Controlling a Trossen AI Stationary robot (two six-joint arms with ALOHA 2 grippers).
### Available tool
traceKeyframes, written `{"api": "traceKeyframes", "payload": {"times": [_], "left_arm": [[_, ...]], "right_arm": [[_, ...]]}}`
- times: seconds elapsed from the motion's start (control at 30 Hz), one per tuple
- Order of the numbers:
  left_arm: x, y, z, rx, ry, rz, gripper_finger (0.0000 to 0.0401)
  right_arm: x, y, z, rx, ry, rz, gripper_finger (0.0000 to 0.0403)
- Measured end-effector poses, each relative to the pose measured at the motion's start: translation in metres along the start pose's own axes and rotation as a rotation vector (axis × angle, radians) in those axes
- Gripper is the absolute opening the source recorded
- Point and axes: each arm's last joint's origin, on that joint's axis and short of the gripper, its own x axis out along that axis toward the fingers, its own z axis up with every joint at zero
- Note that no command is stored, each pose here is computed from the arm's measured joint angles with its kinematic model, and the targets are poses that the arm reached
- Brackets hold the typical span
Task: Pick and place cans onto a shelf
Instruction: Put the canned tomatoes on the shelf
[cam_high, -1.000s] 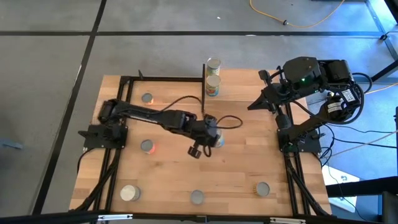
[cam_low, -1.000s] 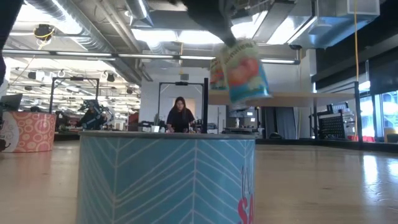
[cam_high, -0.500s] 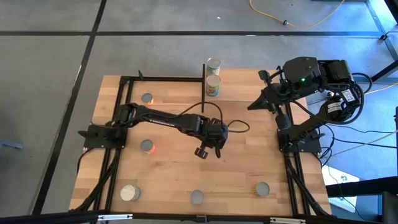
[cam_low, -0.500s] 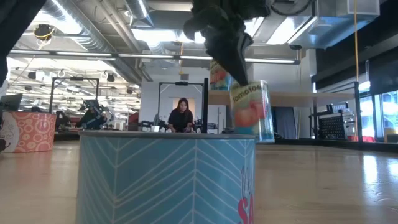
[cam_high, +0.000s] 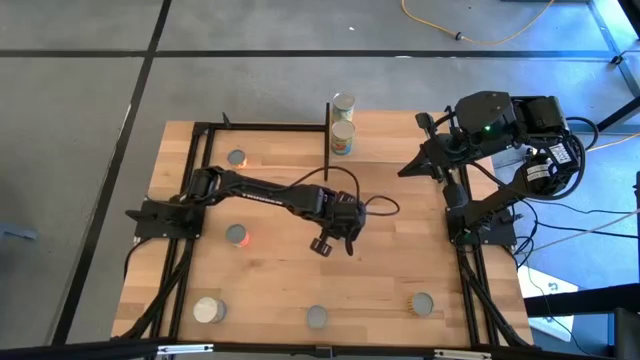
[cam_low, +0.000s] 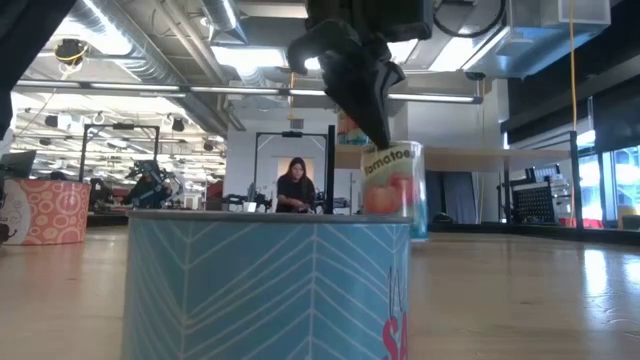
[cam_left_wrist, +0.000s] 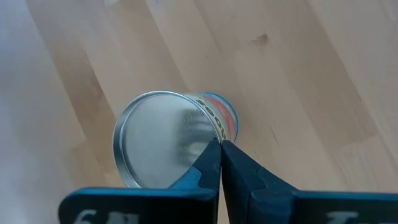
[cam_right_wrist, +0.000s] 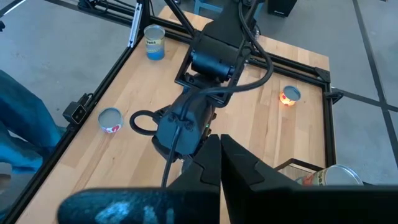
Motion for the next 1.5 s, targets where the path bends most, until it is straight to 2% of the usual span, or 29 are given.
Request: {"api": "traceKeyframes", "payload": {"times": [0.5, 0.83, 1.0, 1.13, 1.27, 1.5], "left_arm": [[0.001, 0.000, 0.000, -0.027, -0.003, -0.011, 0.0001], [0.003, 0.000, 0.002, -0.029, -0.021, 0.002, 0.0049], [0.000, 0.001, 0.004, -0.025, -0.001, 0.078, 0.0056], [-0.016, 0.001, 0.012, -0.017, 0.015, 0.159, 0.0055], [-0.046, 0.002, 0.022, -0.012, 0.007, 0.164, 0.0050], [-0.108, 0.007, 0.023, -0.150, 0.037, 0.145, 0.0044]], "right_arm": [[0.000, 0.000, 0.000, 0.000, 0.000, 0.000, 0.0003], [0.000, 0.000, 0.000, 0.000, 0.000, 0.000, 0.0003], [0.000, 0.000, 0.000, 0.000, 0.000, 0.000, 0.0003], [0.000, 0.000, 0.000, 0.000, 0.000, 0.000, 0.0003], [0.000, 0.000, 0.000, 0.000, 0.000, 0.000, 0.0003], [-0.001, 0.001, -0.003, -0.009, 0.022, 0.007, 0.0003]]}}
